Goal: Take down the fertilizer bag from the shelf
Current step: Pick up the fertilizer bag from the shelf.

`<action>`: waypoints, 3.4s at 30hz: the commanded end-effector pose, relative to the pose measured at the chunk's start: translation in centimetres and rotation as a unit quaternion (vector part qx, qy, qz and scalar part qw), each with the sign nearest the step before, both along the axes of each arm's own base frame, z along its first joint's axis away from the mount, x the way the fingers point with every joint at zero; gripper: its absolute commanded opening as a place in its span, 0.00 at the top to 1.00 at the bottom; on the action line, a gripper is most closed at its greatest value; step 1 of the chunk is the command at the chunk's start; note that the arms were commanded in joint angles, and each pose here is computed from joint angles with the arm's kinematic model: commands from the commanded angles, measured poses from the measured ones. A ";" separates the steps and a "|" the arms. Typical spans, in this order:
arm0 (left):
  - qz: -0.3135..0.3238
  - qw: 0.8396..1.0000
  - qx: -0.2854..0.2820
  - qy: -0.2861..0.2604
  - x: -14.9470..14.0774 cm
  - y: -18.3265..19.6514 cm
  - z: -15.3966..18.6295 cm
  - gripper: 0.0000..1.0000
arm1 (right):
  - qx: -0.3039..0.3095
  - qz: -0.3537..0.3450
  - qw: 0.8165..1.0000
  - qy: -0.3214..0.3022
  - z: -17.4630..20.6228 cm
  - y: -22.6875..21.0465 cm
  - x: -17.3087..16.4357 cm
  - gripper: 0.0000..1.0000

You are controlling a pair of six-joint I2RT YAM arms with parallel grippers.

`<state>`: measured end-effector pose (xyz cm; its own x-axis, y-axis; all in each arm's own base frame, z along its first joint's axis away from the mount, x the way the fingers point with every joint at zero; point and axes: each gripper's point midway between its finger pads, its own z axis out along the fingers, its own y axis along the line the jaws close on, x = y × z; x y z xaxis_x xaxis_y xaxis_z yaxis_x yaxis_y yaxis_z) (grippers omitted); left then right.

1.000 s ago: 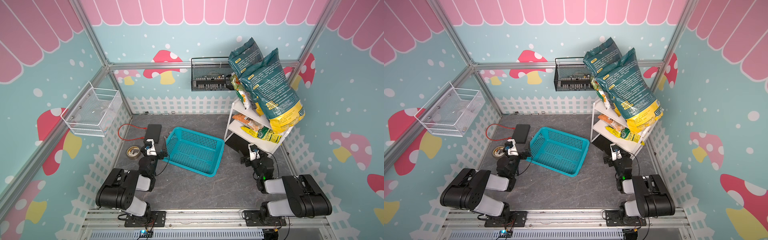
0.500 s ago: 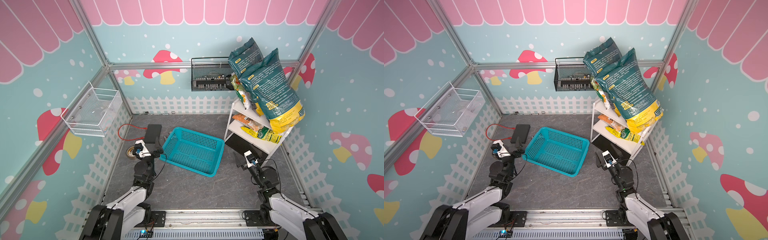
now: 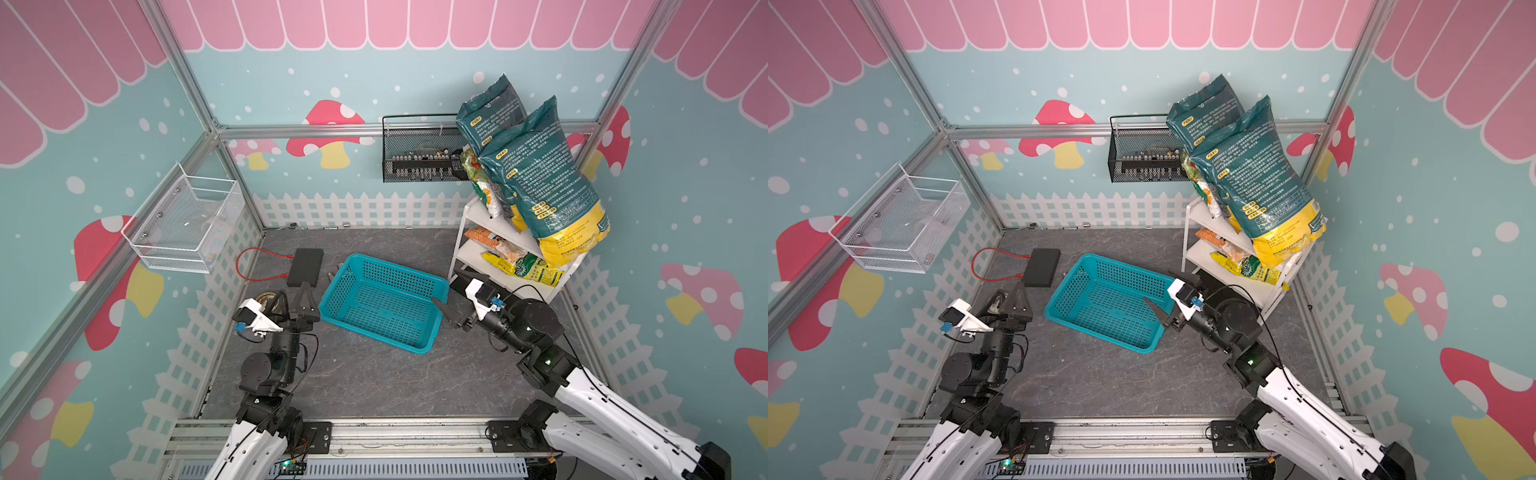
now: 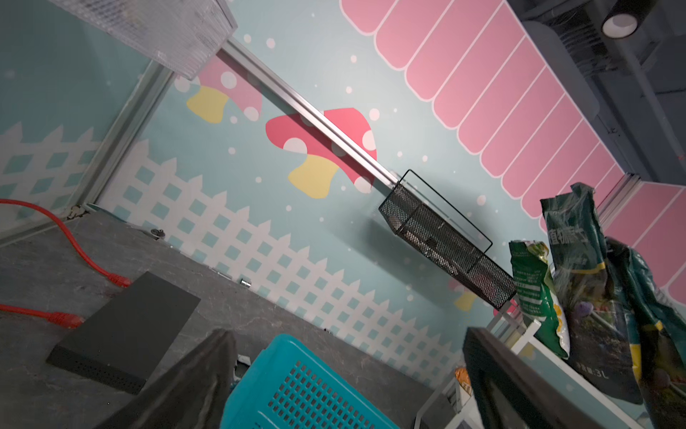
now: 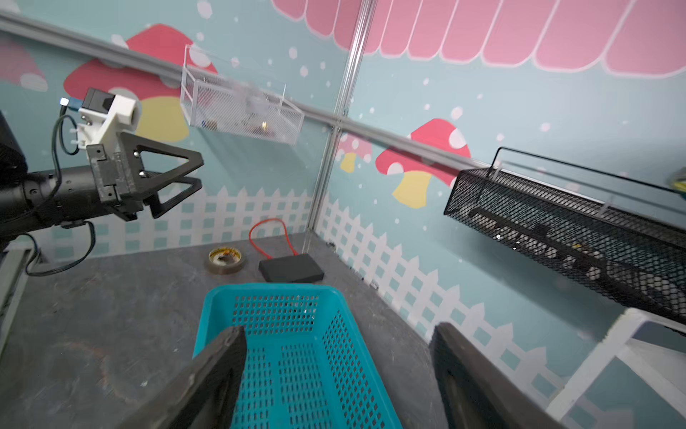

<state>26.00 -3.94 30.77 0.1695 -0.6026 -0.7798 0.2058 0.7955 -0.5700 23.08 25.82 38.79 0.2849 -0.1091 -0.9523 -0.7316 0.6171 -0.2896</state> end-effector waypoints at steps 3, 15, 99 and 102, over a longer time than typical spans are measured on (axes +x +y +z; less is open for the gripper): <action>-0.020 0.998 0.027 0.054 2.1 -1.4 -1.0 0.01 | -0.123 -0.149 0.976 0.104 0.3 -0.4 4.3 0.20; 0.023 0.998 -0.016 0.050 1.4 0.5 -1.5 0.00 | 0.022 -0.180 0.982 0.048 12.9 -3.5 3.2 0.01; 0.029 0.997 -0.022 0.061 1.9 0.6 -2.4 0.01 | 0.180 -0.490 0.850 -0.064 28.5 -27.3 -2.8 1.00; 0.034 0.997 -0.023 0.058 1.8 0.8 -2.3 0.00 | 0.183 -0.451 0.871 -0.069 28.4 -26.4 -4.0 1.00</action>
<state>28.03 -3.39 28.69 0.1073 -0.6188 -0.7782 0.0904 0.7856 -0.6121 22.90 -1.53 62.02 0.0980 -0.1597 -0.9823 0.2694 0.9545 -0.1283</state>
